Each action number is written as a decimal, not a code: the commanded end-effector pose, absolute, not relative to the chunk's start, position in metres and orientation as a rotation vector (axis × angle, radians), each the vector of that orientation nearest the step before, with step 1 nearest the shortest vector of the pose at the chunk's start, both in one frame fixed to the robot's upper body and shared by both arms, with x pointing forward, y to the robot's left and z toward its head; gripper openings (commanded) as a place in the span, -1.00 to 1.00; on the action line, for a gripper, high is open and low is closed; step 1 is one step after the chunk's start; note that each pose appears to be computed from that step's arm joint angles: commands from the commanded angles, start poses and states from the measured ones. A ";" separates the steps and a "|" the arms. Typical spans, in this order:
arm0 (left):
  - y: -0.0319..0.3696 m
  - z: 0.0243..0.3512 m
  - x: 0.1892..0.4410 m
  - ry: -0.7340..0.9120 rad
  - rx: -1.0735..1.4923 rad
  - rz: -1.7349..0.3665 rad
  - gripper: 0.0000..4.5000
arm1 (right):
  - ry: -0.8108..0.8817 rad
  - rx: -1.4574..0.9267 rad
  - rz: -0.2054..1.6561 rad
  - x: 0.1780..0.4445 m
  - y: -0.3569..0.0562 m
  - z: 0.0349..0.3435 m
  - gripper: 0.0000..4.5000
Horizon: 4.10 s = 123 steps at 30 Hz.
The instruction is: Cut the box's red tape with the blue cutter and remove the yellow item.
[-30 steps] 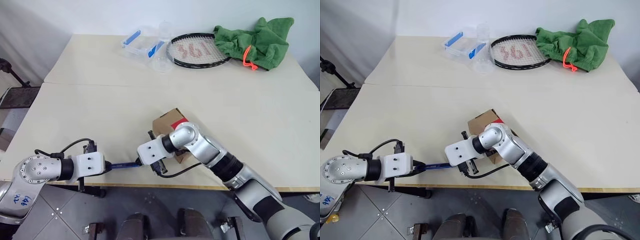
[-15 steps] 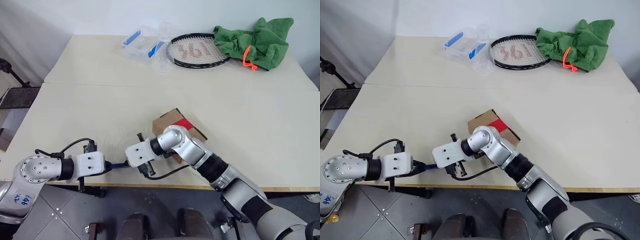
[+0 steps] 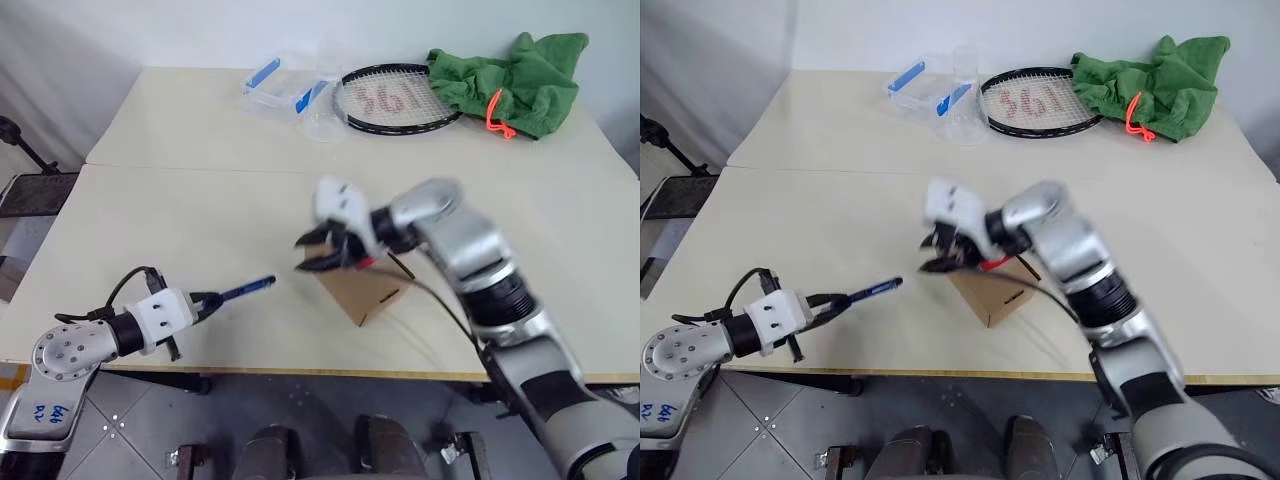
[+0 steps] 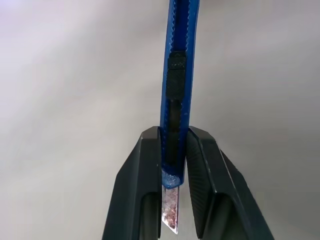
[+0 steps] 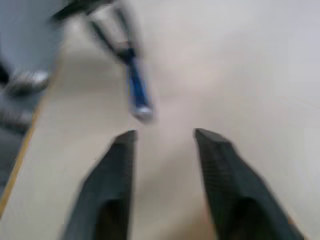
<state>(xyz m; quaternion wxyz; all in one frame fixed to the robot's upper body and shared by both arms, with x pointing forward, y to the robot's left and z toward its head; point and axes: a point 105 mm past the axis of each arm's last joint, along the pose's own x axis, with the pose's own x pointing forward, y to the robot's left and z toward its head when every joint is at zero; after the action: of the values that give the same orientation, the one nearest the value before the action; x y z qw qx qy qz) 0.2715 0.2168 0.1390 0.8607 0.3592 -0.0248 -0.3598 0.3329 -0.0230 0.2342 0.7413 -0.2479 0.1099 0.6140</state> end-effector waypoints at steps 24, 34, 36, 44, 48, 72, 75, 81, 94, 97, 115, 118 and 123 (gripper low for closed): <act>0.165 0.172 0.305 -0.524 0.723 -0.632 -0.82 | 0.518 -0.078 1.346 0.333 0.028 0.261 0.99; 0.167 0.178 0.304 -0.540 0.732 -0.612 -0.82 | 0.577 -0.090 1.334 0.339 0.033 0.248 0.99; 0.167 0.179 0.304 -0.541 0.733 -0.610 -0.82 | 0.588 -0.086 1.318 0.341 0.032 0.245 0.99; 0.167 0.180 0.306 -0.546 0.740 -0.611 -0.82 | 0.614 -0.056 1.283 0.347 0.030 0.243 0.73; 0.168 0.180 0.306 -0.547 0.742 -0.612 -0.82 | 0.599 -0.042 1.296 0.346 0.030 0.248 0.13; 0.229 0.166 0.309 -0.290 0.581 -0.446 0.82 | 0.499 -0.001 1.276 0.351 0.015 0.270 -0.93; 0.237 0.152 0.288 -0.220 0.494 -0.461 1.00 | 0.479 0.009 1.252 0.353 0.006 0.272 -0.93; 0.192 0.133 0.257 -0.145 0.361 -0.670 1.00 | 0.430 0.040 1.234 0.353 -0.009 0.279 -0.93; 0.099 0.189 0.285 -0.243 0.270 -0.949 1.00 | 0.239 0.039 1.069 0.347 -0.080 0.302 -0.93; 0.092 0.192 0.301 -0.209 0.310 -0.996 0.74 | 0.218 0.035 0.980 0.348 -0.099 0.303 -0.93; 0.044 0.198 0.344 -0.178 0.551 -1.333 -0.97 | 0.231 -0.105 0.708 0.314 -0.147 0.269 -0.93; 0.041 0.185 0.353 -0.120 0.598 -1.331 -0.97 | 0.231 -0.119 0.711 0.311 -0.143 0.263 -0.93; 0.038 0.187 0.361 -0.099 0.600 -1.309 -0.97 | 0.268 -0.144 0.713 0.311 -0.140 0.249 -0.93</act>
<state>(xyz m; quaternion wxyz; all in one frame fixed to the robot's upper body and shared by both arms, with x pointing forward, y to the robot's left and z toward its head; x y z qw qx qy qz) 0.3603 0.0405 0.1777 0.7531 0.2654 -0.0322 -0.6011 0.3141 -0.1406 0.2392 0.9226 -0.0522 0.1574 0.3484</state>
